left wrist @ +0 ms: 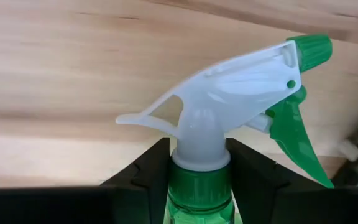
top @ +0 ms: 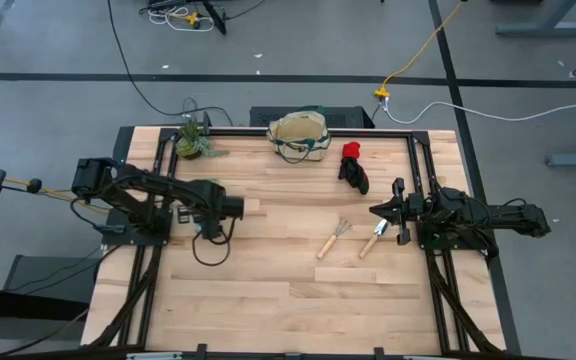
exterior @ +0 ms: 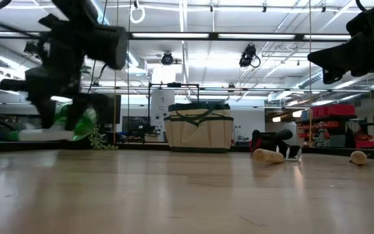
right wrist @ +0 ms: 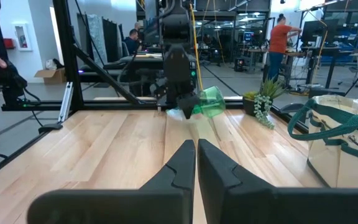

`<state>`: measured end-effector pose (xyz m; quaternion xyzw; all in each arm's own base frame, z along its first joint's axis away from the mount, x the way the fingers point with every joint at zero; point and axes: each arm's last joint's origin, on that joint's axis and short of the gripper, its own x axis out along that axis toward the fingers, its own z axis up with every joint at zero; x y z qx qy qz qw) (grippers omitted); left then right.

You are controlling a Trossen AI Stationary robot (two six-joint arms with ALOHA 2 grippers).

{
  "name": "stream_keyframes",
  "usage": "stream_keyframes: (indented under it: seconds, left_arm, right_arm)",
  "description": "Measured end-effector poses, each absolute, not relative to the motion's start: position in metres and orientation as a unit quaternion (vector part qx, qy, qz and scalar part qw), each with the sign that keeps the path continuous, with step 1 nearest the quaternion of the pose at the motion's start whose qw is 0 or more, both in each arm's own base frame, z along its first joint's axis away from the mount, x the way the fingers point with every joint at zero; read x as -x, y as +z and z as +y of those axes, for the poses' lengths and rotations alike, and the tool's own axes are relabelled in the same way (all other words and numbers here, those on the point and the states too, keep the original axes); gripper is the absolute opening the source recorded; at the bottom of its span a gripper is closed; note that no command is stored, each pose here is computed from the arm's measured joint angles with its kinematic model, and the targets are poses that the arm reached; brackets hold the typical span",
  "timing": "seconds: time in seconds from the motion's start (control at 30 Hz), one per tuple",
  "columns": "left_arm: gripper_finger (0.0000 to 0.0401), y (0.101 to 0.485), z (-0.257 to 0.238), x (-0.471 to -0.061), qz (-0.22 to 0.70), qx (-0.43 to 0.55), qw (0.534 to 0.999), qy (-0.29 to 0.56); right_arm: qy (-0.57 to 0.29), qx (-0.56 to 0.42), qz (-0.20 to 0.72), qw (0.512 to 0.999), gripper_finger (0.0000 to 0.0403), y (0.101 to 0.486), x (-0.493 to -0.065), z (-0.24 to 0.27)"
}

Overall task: Pick & Place Garden tools in Gardening bag
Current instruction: Put the green spray bottle into the white gardening bag

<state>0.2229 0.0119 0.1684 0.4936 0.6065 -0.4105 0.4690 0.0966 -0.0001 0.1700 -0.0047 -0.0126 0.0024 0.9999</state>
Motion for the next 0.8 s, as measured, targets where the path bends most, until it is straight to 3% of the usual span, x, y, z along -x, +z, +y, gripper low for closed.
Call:
stream_keyframes:
  seconds: [0.53, 0.8]
  left_arm:
    - [0.015, 0.258, 0.013, -0.278, 0.54, -0.51, 0.615, -0.266]
    - [0.0144, 0.276, 0.013, -0.286, 0.519, -0.512, 0.642, -0.239]
  right_arm:
    - [0.002, 0.005, -0.012, 1.0, 0.0023, 0.17, -0.097, 0.0]
    - [0.002, 0.005, -0.012, 1.0, 0.0023, 0.17, -0.097, 0.0]
